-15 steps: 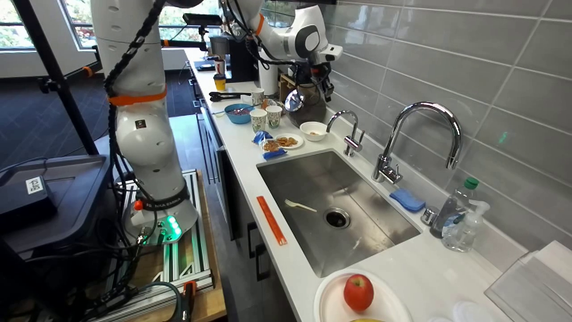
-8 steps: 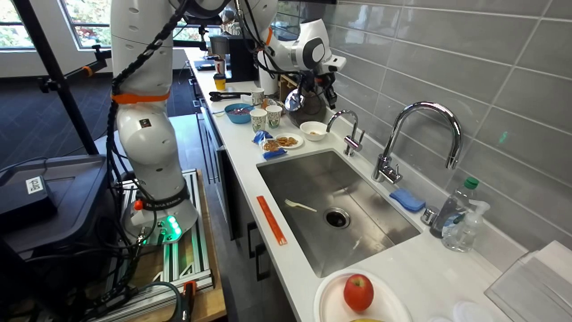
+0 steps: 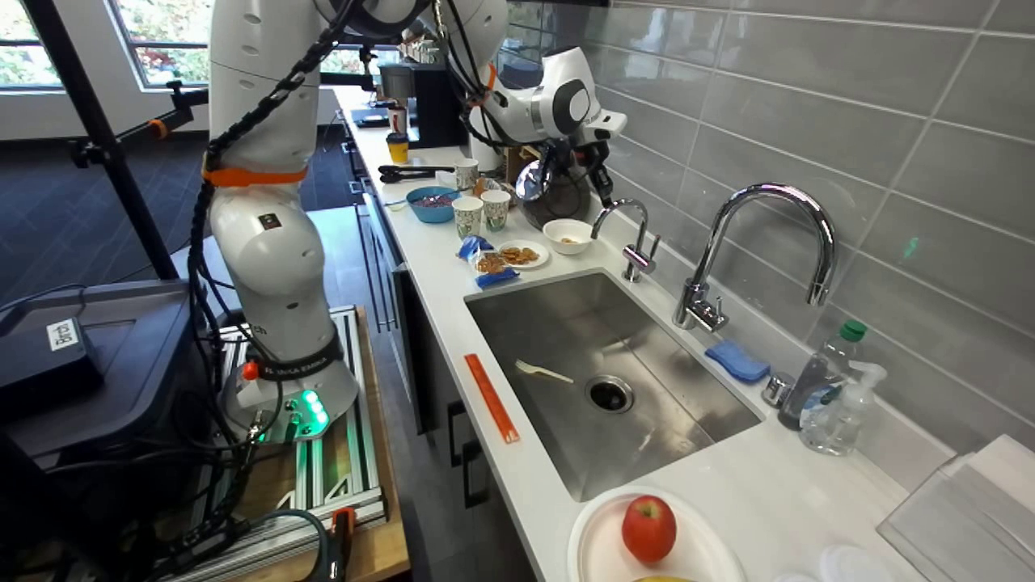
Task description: Move the faucet on the left to the right.
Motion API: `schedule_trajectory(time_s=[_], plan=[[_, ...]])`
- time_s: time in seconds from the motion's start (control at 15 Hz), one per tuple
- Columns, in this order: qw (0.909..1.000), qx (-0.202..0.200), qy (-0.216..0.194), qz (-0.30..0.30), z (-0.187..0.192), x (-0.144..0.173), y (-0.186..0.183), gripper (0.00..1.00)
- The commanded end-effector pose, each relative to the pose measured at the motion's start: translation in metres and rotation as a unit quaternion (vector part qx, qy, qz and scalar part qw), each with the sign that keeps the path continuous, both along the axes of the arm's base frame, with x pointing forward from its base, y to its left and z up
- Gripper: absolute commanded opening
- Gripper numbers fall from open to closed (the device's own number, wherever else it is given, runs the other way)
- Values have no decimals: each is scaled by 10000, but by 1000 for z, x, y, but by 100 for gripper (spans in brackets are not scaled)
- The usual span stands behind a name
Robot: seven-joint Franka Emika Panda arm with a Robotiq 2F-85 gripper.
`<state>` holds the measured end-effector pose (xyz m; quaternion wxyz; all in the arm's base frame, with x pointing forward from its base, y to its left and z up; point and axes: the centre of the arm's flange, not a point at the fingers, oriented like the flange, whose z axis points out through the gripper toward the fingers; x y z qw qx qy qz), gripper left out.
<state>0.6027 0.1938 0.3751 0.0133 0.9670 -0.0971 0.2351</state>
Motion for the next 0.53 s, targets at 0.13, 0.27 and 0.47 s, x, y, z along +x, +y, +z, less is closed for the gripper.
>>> schedule_trajectory(time_s=[0.13, 0.27, 0.47], plan=[[9991, -166, -213, -333, 0, 3, -5, 0], [9986, -164, -212, -448, -1, 4, -12, 0], [9977, -110, -173, -654, -5, 5, -25, 0]])
